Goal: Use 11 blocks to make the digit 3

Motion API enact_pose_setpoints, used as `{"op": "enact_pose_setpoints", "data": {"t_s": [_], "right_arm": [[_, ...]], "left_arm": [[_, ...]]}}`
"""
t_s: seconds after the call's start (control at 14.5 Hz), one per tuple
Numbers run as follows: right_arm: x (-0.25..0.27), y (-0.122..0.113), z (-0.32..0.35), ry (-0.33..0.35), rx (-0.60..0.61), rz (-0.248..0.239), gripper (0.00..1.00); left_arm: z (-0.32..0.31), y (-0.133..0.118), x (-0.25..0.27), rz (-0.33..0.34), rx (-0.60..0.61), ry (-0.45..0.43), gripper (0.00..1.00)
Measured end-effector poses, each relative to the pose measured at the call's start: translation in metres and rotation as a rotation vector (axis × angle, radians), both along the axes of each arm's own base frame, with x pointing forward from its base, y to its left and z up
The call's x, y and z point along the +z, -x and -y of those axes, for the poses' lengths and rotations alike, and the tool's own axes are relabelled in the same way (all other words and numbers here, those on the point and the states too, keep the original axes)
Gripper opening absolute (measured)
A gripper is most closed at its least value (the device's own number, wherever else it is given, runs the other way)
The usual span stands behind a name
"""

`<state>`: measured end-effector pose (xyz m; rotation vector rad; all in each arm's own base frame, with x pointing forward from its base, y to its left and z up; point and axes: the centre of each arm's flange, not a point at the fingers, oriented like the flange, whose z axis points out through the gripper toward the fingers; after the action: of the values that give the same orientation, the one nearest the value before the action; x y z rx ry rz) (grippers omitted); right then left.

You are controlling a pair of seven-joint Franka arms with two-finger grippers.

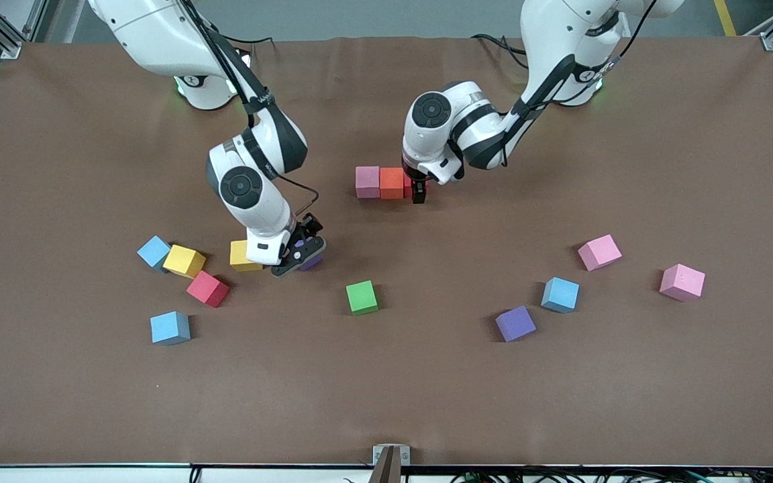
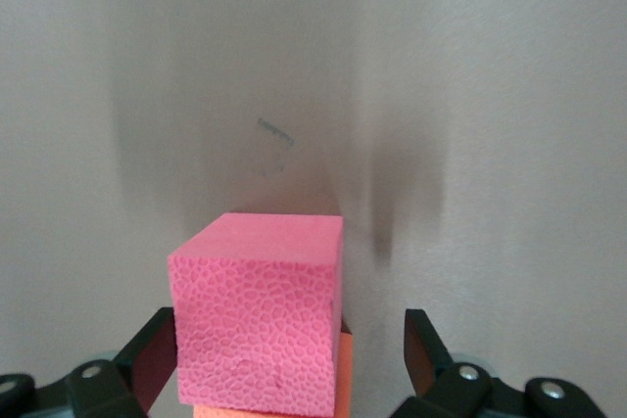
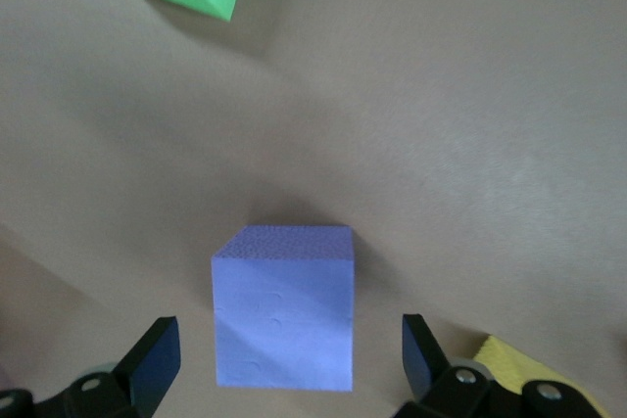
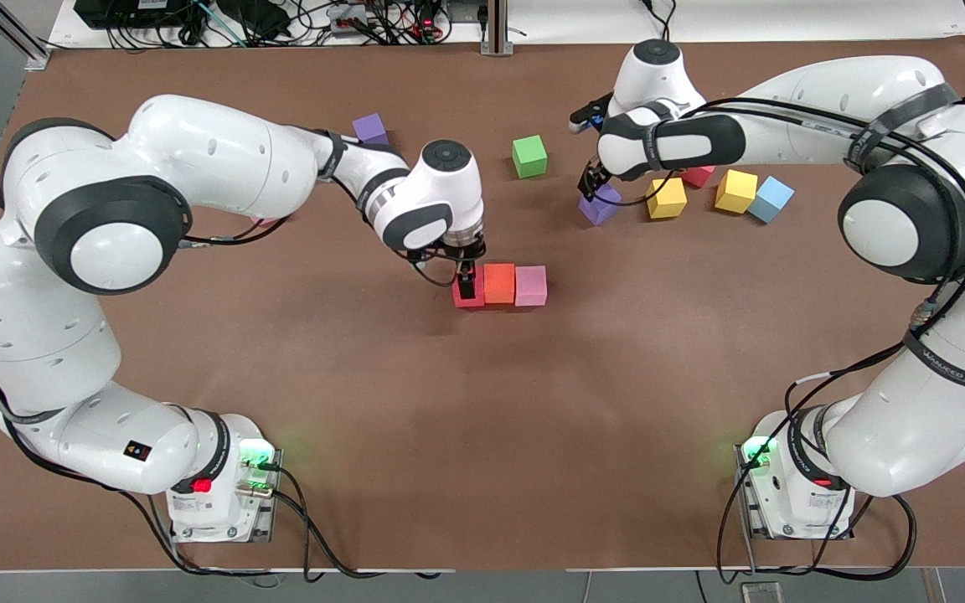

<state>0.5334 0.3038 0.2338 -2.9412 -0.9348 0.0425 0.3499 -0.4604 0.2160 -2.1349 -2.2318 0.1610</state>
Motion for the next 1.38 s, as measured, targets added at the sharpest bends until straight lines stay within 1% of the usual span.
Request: {"op": "enact_pose_setpoints", "data": {"t_s": [0.14,0.41,0.55,0.62,0.69,0.83,1.03,1.24,1.38], "right_arm": [[-0.012,0.002,-0.002,0.001,0.003,-0.007,1.00],[-0.032,0.004,-0.005,0.002,0.006,-0.015,1.00],[-0.036,0.007,-0.008,0.004,0.013,-0.020,0.96],[-0.036,0.007,-0.009,0.003,0.014,-0.020,0.88],[-0.036,0.007,-0.009,0.003,0.015,-0.020,0.78],[-0.035,0.007,-0.010,0.004,-0.001,-0.023,0.61],[-0.034,0.012,-0.020,0.010,-0.143,-0.033,0.61],[-0.031,0.031,-0.053,0.016,-0.309,-0.036,0.61],[-0.027,0.046,-0.080,0.015,-0.387,-0.035,0.61]], "left_arm": [[0.004,-0.005,0.016,0.012,-0.004,-0.013,1.00],[0.009,-0.009,0.042,0.054,-0.008,-0.002,1.00],[0.009,-0.016,0.052,0.068,-0.008,0.001,1.00],[0.009,-0.022,0.057,0.075,-0.016,-0.003,1.00],[0.008,-0.029,0.062,0.086,-0.025,-0.012,1.00],[0.005,-0.047,0.075,0.113,-0.026,-0.028,1.00],[-0.011,-0.076,0.086,0.172,-0.091,-0.061,1.00],[-0.037,-0.102,0.086,0.198,-0.180,-0.084,1.00],[-0.055,-0.119,0.086,0.202,-0.235,-0.093,1.00]]}}
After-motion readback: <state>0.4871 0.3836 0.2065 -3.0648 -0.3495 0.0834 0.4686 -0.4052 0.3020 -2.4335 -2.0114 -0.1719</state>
